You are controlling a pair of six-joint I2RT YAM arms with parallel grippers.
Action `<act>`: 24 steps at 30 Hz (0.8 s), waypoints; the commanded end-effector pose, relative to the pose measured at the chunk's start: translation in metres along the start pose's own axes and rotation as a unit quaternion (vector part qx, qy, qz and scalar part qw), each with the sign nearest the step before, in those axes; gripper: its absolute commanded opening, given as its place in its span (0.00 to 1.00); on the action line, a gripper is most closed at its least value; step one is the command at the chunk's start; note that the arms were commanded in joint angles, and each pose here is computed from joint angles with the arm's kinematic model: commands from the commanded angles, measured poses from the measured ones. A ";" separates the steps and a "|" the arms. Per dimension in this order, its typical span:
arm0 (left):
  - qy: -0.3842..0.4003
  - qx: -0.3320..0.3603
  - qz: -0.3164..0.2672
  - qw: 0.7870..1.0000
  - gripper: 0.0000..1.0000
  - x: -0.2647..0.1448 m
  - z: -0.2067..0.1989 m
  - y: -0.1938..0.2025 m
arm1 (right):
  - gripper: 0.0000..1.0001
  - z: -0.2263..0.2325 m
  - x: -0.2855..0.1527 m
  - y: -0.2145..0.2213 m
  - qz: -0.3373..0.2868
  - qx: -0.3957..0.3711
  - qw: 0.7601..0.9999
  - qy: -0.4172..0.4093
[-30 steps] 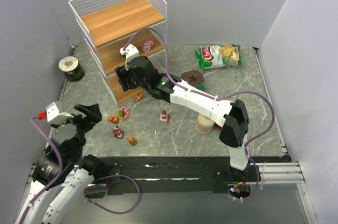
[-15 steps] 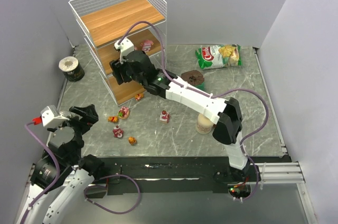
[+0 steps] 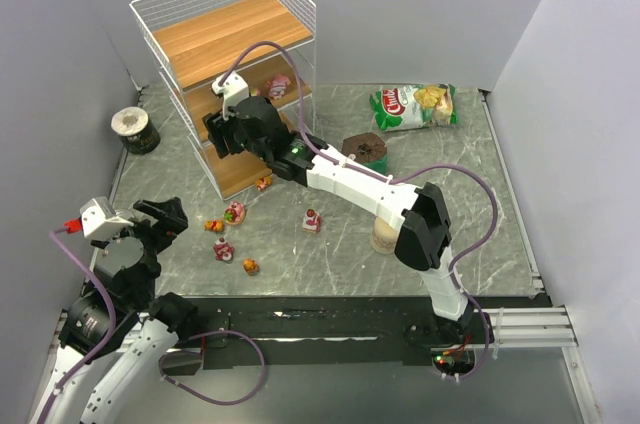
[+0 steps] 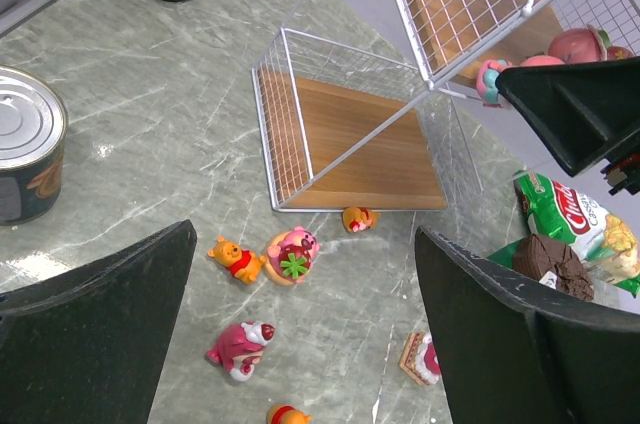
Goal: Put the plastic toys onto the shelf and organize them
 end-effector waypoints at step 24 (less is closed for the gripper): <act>0.011 -0.005 -0.008 1.000 0.96 -0.002 -0.003 -0.006 | 0.41 -0.004 0.025 -0.022 -0.049 0.020 0.998 0.017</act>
Point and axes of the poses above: each gripper's point midway between its finger pads, its own x axis out along the fingers, its own z axis along the line the jaws close on, y = z × x, the point moved 4 cm from there along -x, back along the fingers, and after that the axes turned 14 degrees about x, right-handed, at the moved point
